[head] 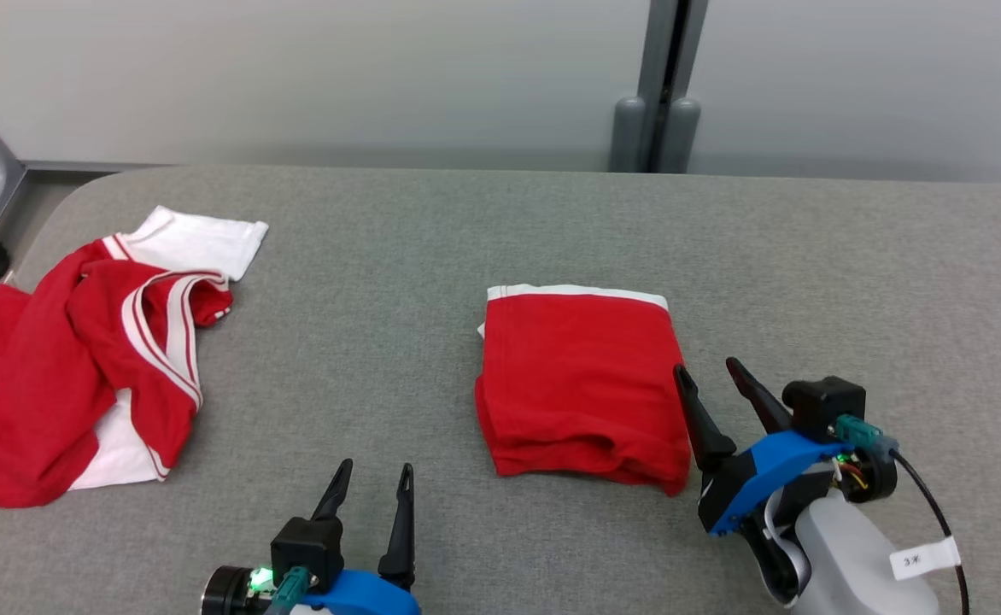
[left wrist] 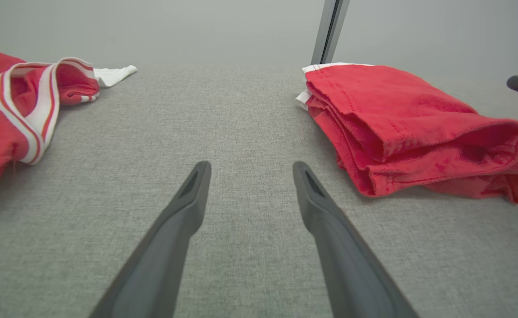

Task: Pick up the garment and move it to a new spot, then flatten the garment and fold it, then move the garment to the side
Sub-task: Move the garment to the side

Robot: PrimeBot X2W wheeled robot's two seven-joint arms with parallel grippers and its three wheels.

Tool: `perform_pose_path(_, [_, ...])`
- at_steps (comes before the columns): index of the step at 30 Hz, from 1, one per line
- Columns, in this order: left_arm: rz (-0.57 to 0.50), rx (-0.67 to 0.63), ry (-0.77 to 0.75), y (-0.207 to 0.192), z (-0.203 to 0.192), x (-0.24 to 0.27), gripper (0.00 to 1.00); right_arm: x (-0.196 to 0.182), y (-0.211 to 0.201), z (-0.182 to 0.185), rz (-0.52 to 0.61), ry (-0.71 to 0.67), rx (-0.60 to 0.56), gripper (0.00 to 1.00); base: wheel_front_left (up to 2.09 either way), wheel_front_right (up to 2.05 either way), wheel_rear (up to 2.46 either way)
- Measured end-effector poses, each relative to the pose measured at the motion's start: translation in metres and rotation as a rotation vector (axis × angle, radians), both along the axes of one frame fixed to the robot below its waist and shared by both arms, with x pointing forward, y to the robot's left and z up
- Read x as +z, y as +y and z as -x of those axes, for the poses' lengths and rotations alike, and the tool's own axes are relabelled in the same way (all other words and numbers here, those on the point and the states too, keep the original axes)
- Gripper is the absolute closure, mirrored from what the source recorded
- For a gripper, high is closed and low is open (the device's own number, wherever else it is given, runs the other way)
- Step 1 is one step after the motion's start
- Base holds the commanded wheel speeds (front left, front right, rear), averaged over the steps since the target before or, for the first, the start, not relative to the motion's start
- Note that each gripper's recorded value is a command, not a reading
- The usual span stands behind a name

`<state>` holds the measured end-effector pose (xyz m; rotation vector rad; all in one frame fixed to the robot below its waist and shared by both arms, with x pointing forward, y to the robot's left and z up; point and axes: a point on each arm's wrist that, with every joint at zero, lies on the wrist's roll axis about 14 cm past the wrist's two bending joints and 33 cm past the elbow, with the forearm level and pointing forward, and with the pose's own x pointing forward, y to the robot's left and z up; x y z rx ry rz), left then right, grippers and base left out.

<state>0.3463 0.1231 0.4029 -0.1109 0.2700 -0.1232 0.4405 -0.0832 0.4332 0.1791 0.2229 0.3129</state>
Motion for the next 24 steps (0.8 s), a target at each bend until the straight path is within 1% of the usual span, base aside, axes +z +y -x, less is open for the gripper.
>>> perform_pose_path(3, [0.011,0.017,0.015,0.004,0.0,-0.004,0.0,-0.003,0.015,-0.017,-0.001,0.015,0.032,0.0,0.0,0.0,0.0])
perform_pose_path(5, [0.018,0.037,0.027,0.009,0.0,-0.006,0.0,-0.011,0.021,-0.024,0.008,0.043,0.045,0.0,0.0,0.0,0.0])
perform_pose_path(10, [0.019,0.082,0.057,0.022,0.002,-0.015,0.0,-0.058,0.028,-0.021,0.065,0.208,0.076,0.0,0.0,0.0,0.0])
perform_pose_path(11, [0.017,0.09,0.064,0.024,0.003,-0.017,0.0,-0.063,0.029,-0.021,0.069,0.221,0.081,0.53,0.0,0.0,0.0])
perform_pose_path(12, [0.016,0.096,0.07,0.026,0.003,-0.018,0.0,-0.065,0.032,-0.023,0.076,0.226,0.089,0.78,0.0,0.0,0.0])
perform_pose_path(13, [0.015,0.101,0.074,0.028,0.003,-0.02,0.0,-0.065,0.034,-0.026,0.076,0.223,0.092,1.0,0.0,0.0,0.0])
perform_pose_path(16, [0.016,0.103,0.078,0.027,0.001,-0.021,0.0,-0.066,0.03,-0.028,0.066,0.217,0.075,1.0,0.0,0.0,0.0])
perform_pose_path(19, [0.025,0.064,0.074,0.015,-0.006,-0.021,0.0,-0.065,0.02,-0.024,0.053,0.215,0.042,1.0,0.0,0.0,0.0])
perform_pose_path(24, [0.058,-0.064,0.068,-0.024,-0.021,-0.022,0.0,-0.064,-0.029,-0.009,0.049,0.217,-0.079,1.0,0.0,0.0,0.0])
